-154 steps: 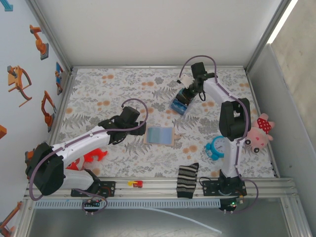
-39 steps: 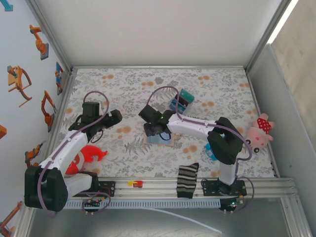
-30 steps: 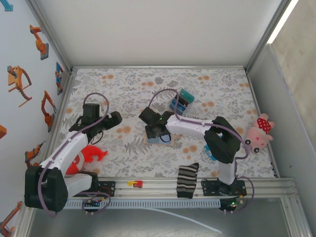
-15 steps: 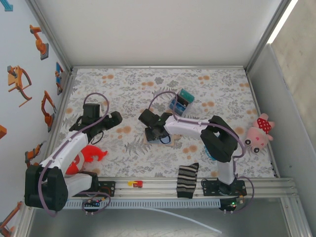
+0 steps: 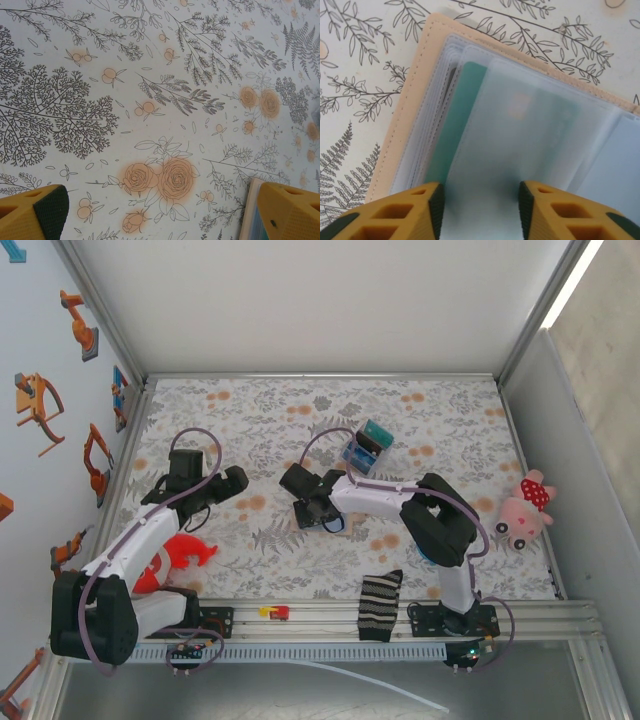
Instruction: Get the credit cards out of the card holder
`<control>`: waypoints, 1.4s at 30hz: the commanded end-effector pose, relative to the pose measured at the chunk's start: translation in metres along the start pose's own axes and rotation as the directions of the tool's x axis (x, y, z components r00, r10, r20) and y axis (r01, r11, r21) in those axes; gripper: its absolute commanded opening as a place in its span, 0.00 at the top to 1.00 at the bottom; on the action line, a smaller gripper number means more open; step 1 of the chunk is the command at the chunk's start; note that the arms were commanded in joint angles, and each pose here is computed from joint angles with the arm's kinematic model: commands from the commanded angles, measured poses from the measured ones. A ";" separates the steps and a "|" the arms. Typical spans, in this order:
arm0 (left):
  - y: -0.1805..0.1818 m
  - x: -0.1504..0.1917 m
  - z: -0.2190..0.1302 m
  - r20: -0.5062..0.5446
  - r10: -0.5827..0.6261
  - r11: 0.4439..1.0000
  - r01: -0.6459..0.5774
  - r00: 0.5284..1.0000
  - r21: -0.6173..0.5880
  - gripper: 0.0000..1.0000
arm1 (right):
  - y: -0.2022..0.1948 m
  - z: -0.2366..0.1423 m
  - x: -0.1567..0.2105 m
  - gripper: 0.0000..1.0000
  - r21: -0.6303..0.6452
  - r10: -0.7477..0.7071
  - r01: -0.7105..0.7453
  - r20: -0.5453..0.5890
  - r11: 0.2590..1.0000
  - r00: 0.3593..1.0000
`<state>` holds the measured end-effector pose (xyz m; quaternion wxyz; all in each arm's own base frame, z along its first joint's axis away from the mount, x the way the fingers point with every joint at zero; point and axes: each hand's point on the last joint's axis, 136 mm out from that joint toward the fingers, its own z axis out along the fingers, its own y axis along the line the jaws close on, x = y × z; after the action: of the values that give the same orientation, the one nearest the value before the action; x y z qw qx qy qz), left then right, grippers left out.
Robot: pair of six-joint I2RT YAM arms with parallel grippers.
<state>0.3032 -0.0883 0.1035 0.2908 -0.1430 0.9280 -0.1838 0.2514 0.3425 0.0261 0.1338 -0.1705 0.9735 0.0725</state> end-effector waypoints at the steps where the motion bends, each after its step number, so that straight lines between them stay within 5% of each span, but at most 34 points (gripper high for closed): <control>1: -0.002 0.002 -0.001 -0.003 -0.011 1.000 0.011 1.000 0.018 0.03 | -0.006 0.012 0.018 0.65 0.029 0.004 -0.003 -0.054 1.000 0.999; 10: -0.010 0.006 -0.009 0.008 0.011 0.998 -0.012 1.000 0.065 0.03 | -0.010 -0.011 0.007 0.80 0.035 -0.004 0.004 0.007 0.999 1.000; 28: -0.027 0.013 -0.014 0.028 0.091 0.994 -0.092 0.995 0.065 0.03 | -0.057 -0.039 0.014 0.70 0.163 0.033 -0.044 0.067 0.986 0.997; 42: -0.038 0.034 -0.015 0.077 0.198 0.979 -0.201 0.977 0.038 0.03 | -0.101 -0.037 0.026 0.73 0.121 0.161 -0.169 0.070 0.978 0.984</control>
<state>0.2731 -0.1337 0.1140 0.3268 -0.0517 0.9252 -0.1858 0.2491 0.2339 0.0334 0.1500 -0.1011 0.9835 0.0021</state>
